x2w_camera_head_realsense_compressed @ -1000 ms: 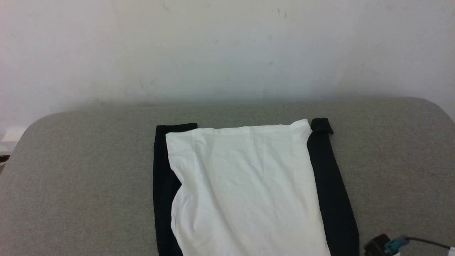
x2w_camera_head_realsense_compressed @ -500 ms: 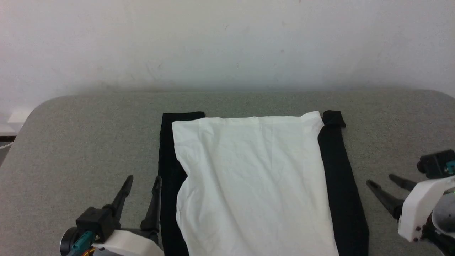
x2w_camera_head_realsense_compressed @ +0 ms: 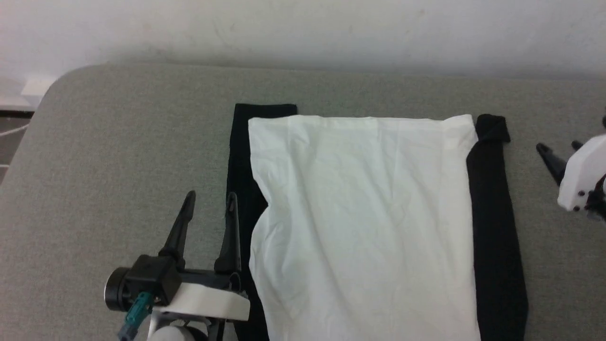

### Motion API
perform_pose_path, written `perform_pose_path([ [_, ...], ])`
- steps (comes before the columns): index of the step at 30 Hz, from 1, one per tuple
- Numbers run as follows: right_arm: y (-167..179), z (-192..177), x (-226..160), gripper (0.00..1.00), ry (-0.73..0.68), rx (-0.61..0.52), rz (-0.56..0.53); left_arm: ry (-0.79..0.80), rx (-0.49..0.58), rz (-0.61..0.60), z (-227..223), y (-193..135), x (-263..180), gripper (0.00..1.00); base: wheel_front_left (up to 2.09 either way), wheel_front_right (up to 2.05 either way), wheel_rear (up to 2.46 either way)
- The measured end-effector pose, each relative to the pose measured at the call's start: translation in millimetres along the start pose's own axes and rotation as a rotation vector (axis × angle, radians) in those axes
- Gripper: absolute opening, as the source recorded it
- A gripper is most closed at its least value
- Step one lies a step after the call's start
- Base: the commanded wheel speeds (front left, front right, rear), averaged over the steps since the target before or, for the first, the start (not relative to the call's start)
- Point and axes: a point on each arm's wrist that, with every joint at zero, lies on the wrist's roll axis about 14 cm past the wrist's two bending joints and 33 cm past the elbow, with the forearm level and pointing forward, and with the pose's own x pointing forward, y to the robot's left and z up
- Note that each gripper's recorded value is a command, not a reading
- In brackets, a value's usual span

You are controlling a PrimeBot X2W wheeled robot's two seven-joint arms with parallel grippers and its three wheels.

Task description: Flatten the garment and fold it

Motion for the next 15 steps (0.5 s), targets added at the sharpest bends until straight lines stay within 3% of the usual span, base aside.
perform_pose_path([
  [9,-14,7,73,1.00,0.148,0.014,-0.054,0.035,-0.003,0.045,-19,12,14,1.00,0.00,0.00,0.00],
  [15,-2,-17,110,1.00,0.248,0.003,-0.043,0.080,0.009,0.098,-34,28,11,1.00,0.00,0.00,0.00],
])
